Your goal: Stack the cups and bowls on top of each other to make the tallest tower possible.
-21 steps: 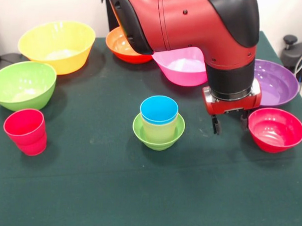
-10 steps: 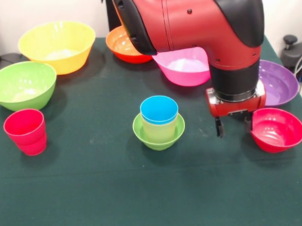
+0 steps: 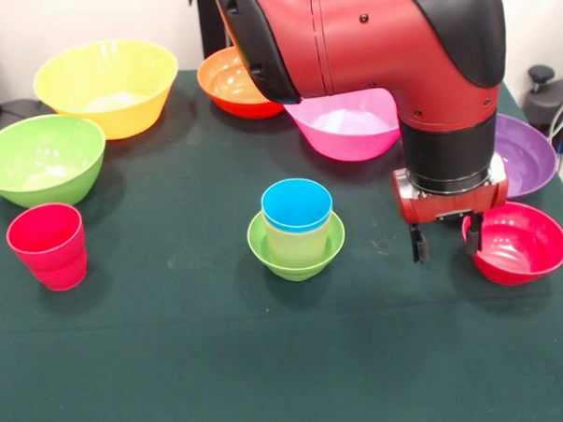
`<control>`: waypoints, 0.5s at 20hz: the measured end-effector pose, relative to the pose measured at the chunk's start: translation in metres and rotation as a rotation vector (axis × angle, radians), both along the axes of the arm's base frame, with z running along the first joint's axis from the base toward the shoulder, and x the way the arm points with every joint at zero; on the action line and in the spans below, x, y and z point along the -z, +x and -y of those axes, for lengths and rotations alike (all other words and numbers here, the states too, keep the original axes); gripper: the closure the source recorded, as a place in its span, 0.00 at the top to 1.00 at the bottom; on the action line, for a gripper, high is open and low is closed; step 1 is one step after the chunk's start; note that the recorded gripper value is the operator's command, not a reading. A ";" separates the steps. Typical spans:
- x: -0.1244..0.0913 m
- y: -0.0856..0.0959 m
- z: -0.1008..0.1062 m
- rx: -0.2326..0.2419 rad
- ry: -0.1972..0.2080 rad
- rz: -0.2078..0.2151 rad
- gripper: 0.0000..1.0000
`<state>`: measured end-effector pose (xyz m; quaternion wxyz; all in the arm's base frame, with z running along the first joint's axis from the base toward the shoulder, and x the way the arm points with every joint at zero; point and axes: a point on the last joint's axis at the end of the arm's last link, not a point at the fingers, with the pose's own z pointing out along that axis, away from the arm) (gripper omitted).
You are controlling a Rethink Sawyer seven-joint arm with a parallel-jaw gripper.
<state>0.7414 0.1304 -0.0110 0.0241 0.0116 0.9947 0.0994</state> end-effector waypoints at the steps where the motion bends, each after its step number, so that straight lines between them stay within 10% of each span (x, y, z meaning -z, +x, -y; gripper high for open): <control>1: 0.000 0.000 0.000 0.000 0.000 0.001 1.00; 10: -0.001 0.000 -0.008 -0.005 0.005 0.001 1.00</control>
